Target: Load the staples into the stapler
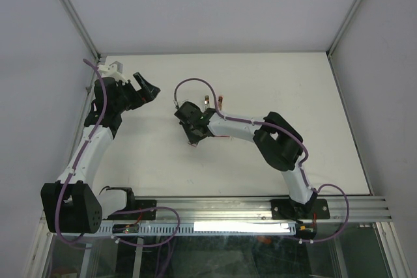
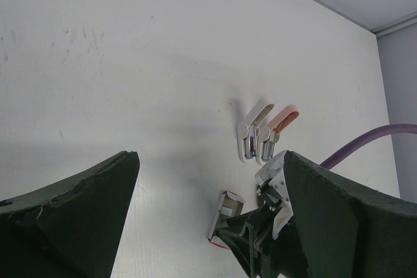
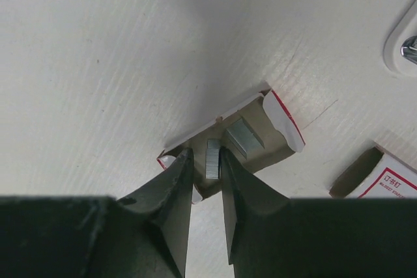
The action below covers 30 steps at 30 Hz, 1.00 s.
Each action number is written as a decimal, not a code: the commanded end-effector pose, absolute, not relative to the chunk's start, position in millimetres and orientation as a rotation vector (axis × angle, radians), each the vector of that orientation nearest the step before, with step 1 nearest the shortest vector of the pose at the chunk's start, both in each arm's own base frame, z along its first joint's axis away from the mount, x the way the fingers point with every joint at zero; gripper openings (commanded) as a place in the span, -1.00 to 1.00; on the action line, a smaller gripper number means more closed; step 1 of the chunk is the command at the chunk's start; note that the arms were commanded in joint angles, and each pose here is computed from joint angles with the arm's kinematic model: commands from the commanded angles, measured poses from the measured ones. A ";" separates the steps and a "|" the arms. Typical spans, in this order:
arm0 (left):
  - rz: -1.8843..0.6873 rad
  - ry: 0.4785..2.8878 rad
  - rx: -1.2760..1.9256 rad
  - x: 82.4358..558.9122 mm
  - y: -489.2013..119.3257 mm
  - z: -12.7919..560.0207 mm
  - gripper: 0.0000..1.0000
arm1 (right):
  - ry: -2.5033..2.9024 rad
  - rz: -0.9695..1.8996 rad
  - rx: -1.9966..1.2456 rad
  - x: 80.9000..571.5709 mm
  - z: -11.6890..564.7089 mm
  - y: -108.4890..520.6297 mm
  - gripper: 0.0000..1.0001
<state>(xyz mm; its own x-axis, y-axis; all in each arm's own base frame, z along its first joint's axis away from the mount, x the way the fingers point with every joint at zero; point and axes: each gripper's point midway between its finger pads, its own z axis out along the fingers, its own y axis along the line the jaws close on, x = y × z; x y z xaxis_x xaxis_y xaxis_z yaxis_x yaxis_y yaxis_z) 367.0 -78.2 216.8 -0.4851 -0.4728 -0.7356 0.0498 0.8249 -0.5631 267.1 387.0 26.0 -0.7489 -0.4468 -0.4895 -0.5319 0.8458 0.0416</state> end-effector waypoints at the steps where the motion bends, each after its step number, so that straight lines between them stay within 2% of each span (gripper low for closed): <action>1: -0.684 1.931 -0.297 369.6 -79.7 232.8 0.95 | 2.462 0.342 -0.741 269.5 53.1 413.9 -0.49; 11: -0.697 1.938 -0.293 370.1 -81.9 230.6 0.95 | 2.431 0.370 -0.775 261.6 61.3 424.3 -0.50; 19: -0.699 1.938 -0.292 369.8 -82.1 230.6 0.95 | 2.404 0.320 -0.764 265.1 66.6 420.8 -0.75; 25: -0.695 1.937 -0.293 369.8 -81.6 230.9 0.94 | 2.350 0.321 -0.748 266.8 101.8 412.2 -0.80; 30: -0.681 1.925 -0.293 368.8 -79.3 233.6 0.94 | 2.340 0.246 -0.745 260.7 121.9 382.0 -0.82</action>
